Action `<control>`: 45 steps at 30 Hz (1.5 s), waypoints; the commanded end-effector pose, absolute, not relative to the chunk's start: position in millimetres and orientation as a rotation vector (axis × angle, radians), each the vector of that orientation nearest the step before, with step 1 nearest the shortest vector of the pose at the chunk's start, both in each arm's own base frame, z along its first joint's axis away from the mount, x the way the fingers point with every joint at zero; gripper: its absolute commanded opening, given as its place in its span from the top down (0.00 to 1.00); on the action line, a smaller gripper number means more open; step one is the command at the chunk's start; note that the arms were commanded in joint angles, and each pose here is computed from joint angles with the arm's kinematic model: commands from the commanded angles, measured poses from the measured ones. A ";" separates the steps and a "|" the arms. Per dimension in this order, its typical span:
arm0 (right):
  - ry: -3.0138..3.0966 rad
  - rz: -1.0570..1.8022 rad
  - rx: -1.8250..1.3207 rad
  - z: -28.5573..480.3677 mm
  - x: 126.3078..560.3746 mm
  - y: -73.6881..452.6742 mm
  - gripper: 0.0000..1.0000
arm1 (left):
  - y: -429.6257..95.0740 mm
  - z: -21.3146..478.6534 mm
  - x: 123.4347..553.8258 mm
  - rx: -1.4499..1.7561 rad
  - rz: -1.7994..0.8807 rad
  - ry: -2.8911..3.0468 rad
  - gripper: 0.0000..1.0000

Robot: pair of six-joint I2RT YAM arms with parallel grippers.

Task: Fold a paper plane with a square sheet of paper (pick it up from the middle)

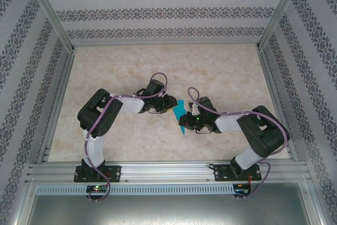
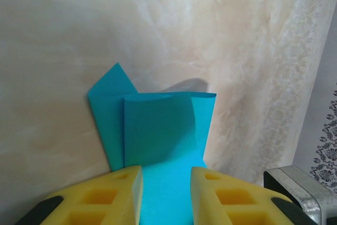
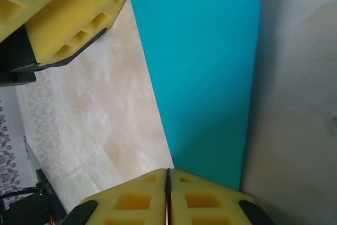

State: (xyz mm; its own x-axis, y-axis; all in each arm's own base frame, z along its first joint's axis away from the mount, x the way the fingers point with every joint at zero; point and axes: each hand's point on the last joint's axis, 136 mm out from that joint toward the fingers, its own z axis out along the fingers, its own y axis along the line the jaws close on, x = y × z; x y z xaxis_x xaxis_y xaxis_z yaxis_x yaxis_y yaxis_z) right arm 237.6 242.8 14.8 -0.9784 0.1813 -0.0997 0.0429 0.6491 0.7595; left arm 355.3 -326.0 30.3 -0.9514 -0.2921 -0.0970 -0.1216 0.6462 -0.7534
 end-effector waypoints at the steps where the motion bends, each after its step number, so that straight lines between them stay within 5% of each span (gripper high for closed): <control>1: 2.859 1.108 0.297 -28.6 211.5 218.9 0.92 | -327.8 27.2 353.3 -0.275 -1.164 2.670 0.66; 24: 2.869 1.107 0.311 -31.7 211.3 215.4 0.95 | -357.9 82.7 349.7 -0.099 -1.414 2.457 0.56; 45: 2.898 1.089 0.312 -33.8 205.0 211.7 0.97 | -322.7 7.1 369.7 -0.267 -1.065 2.645 0.59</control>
State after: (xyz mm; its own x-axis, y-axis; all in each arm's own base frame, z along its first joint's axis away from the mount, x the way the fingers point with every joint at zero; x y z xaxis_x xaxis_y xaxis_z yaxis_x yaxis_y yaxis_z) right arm 238.9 244.4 15.1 -0.9821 0.1682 -0.0844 0.0364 0.6095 0.7920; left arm 362.0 -351.3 38.0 -0.9575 -0.2311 -0.1727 -0.0035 0.6080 -0.7940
